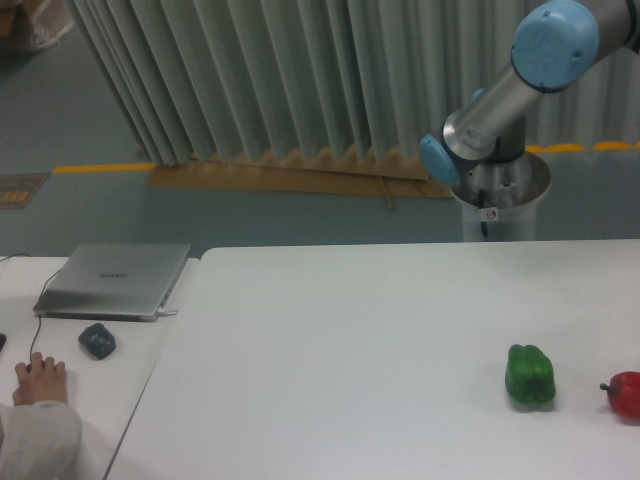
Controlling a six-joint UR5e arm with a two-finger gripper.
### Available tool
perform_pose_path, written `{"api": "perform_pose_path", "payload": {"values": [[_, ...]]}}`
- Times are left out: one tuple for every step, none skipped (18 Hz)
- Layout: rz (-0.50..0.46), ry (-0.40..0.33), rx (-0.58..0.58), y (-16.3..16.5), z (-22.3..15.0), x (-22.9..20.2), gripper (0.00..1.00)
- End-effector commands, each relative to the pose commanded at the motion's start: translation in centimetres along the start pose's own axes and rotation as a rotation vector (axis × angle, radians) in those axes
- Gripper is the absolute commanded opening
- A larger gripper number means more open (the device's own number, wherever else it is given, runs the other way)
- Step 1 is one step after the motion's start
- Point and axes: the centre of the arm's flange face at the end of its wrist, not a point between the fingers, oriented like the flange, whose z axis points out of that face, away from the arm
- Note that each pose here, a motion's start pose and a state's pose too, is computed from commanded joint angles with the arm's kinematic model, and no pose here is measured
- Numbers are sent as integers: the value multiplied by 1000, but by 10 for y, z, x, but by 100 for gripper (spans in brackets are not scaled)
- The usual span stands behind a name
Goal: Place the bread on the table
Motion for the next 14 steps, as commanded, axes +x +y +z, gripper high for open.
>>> {"api": "perform_pose_path", "payload": {"values": [[-4,-5,1,0,-5,-2,100],[-13,-4,2,0,-7,-1,100],[-34,-1,-3,0,-6,1,100],[-48,11,-5,-1,1,4,100],[-43,20,-6,1,7,6,100],[-48,24,-8,5,9,5,100],[-50,28,-10,7,13,6,100],[-53,30,-11,6,15,6,100],[-56,31,-12,6,16,6,100],[-53,33,-12,6,17,6,100],[-60,28,-14,6,15,4,71],[-65,26,-19,7,12,3,55],[-61,17,-29,7,8,2,44],[-62,13,-32,8,5,2,38]]}}
